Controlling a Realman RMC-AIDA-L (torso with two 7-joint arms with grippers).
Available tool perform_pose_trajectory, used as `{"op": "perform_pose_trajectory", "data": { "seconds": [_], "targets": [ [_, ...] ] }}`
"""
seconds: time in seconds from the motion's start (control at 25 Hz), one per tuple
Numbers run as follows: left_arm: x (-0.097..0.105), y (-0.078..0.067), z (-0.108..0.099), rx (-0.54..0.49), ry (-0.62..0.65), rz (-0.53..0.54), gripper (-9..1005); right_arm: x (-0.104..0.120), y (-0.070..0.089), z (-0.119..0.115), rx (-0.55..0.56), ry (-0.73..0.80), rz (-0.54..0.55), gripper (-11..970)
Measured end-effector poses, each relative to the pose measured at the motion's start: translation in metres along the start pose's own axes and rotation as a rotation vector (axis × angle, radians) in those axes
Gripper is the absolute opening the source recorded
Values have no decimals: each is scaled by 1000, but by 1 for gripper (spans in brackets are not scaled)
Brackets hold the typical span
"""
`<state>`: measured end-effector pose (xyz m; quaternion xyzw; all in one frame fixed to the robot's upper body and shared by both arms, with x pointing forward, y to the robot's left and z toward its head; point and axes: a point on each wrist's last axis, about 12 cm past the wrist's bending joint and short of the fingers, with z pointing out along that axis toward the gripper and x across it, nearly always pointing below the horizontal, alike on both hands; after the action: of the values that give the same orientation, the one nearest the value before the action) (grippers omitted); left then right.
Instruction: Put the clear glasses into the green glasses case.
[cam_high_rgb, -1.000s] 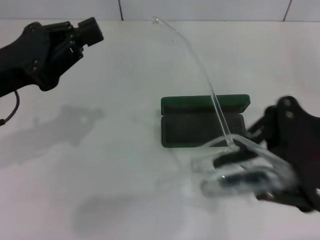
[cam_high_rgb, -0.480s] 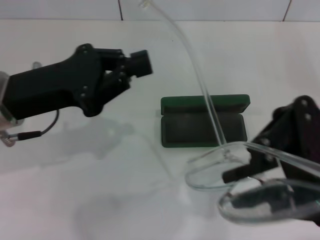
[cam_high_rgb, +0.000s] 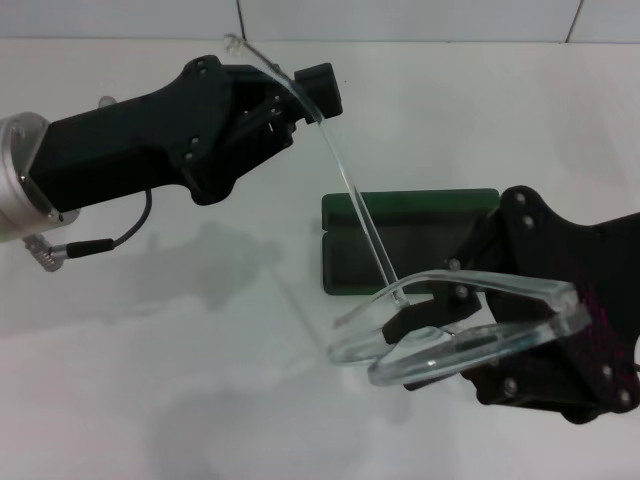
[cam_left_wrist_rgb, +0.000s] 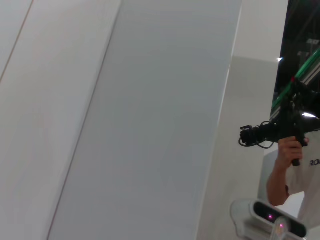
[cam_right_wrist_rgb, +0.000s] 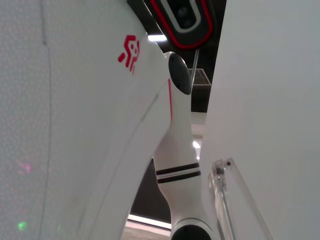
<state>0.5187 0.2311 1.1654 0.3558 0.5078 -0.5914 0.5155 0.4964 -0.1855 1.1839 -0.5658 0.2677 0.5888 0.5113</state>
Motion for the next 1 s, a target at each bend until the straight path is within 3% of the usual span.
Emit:
{"op": "perform_pose_trajectory", "data": {
  "seconds": [0.8, 1.0],
  "targets": [
    [9, -19, 3, 130, -29, -10, 58, 9, -1, -5, 70, 10, 10, 120],
    [9, -17, -1, 99, -54, 1, 59, 10, 0, -3, 54, 4, 16, 120]
  ]
}}
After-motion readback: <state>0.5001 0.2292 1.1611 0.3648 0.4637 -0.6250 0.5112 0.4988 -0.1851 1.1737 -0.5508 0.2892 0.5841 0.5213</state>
